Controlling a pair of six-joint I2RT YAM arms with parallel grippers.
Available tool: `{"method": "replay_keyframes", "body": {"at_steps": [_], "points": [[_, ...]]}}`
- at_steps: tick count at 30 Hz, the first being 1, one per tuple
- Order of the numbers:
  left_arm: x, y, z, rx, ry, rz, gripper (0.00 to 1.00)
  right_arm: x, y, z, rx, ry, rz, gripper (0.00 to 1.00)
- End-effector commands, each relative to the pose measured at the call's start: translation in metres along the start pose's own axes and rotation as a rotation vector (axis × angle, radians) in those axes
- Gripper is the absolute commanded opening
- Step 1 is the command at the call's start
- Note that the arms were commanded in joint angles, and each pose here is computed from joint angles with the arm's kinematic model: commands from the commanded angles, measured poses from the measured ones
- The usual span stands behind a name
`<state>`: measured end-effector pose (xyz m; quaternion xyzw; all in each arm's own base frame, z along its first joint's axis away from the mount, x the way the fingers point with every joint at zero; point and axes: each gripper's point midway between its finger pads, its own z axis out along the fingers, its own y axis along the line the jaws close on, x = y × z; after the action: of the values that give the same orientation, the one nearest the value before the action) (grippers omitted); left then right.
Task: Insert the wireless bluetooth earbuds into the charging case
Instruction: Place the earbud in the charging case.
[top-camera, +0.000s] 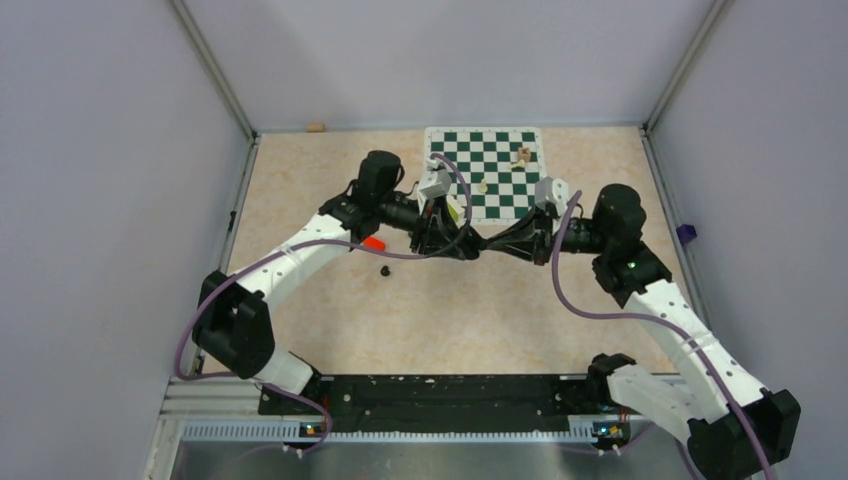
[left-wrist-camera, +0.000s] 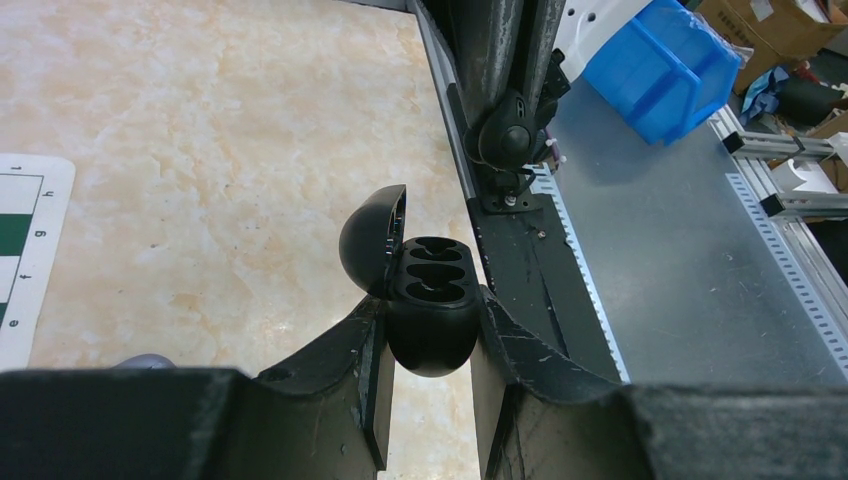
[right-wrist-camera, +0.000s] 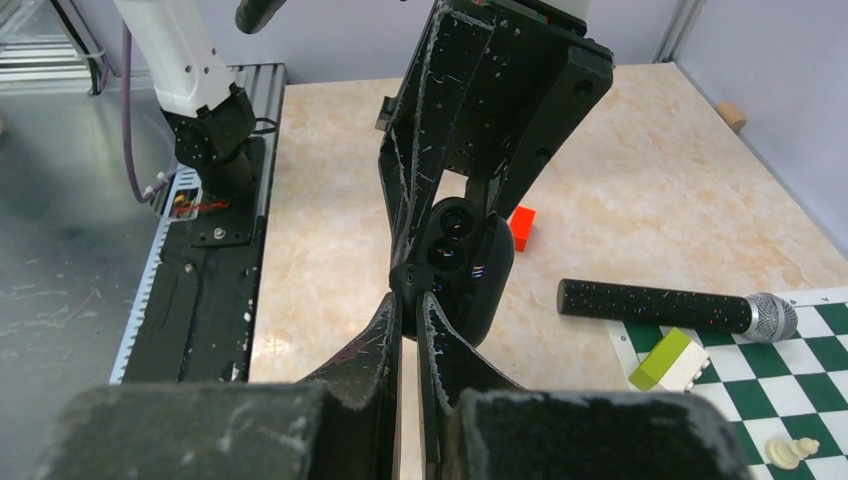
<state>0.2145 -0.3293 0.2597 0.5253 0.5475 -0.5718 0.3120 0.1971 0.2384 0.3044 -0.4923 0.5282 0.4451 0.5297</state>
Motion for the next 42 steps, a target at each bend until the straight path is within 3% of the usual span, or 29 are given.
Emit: {"method": "replay_keyframes", "body": {"at_steps": [1, 42], "points": [[-0.015, -0.006, -0.002, -0.001, -0.029, 0.072, 0.00, -0.006, -0.002, 0.004, 0.001, -0.016, -0.063, 0.00], [-0.027, -0.002, -0.003, -0.014, -0.080, 0.023, 0.00, 0.017, -0.014, 0.020, 0.052, -0.002, -0.031, 0.00]]}}
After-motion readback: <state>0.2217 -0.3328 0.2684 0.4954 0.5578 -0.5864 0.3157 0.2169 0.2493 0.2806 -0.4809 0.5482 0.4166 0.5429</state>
